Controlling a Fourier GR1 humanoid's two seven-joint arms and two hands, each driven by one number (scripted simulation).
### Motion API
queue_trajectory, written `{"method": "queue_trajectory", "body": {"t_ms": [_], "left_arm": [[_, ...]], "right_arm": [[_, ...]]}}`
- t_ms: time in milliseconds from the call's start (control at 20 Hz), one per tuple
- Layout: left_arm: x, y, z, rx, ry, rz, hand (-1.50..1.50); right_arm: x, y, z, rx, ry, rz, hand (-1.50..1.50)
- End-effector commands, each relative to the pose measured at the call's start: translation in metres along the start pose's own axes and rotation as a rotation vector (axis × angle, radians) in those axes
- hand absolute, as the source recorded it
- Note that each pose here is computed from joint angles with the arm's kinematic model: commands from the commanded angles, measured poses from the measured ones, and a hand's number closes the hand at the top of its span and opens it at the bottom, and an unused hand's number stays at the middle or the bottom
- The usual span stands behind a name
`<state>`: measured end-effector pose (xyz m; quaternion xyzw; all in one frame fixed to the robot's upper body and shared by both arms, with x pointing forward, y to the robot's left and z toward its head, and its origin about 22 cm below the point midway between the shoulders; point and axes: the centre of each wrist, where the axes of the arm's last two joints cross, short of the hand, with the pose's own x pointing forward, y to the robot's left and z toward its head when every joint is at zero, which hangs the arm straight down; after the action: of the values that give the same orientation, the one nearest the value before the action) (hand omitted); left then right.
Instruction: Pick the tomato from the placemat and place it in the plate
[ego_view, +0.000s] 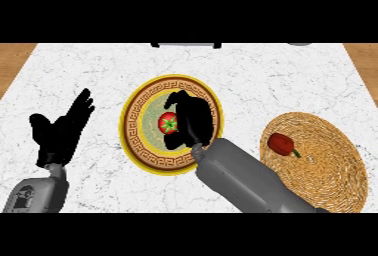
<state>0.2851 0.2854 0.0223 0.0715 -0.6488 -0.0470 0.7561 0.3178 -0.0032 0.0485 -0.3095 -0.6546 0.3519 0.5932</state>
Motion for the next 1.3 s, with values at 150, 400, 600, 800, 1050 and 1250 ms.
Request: {"method": "queue_trajectory", "body": {"t_ms": [150,400,600,800,1050,1250], "left_arm": [[0.002,-0.015,-0.002,0.021,0.011,0.017,0.0],[-0.01,-0.011,-0.004,0.018,-0.011,-0.005,0.0],[0.008,0.003,-0.016,0.012,-0.002,-0.004,0.0],[-0.001,0.004,0.0,0.018,-0.005,-0.002,0.0],[-0.008,-0.003,-0.005,0.004,0.01,0.004,0.0],[-0.001,-0.005,0.002,0.01,-0.002,0.012,0.0]], "right_arm": [[-0.029,0.014,-0.003,-0.053,-0.163,-0.069,-1.5],[0.019,-0.027,-0.001,-0.15,-0.394,-0.332,-1.5],[0.025,-0.038,0.015,-0.14,-0.376,-0.499,-1.5],[0.019,-0.047,0.027,-0.044,-0.219,-0.696,-1.5],[0.009,-0.063,0.006,0.081,-0.201,-0.802,-1.5],[-0.035,-0.071,0.019,0.072,-0.26,-0.771,-1.5]]}}
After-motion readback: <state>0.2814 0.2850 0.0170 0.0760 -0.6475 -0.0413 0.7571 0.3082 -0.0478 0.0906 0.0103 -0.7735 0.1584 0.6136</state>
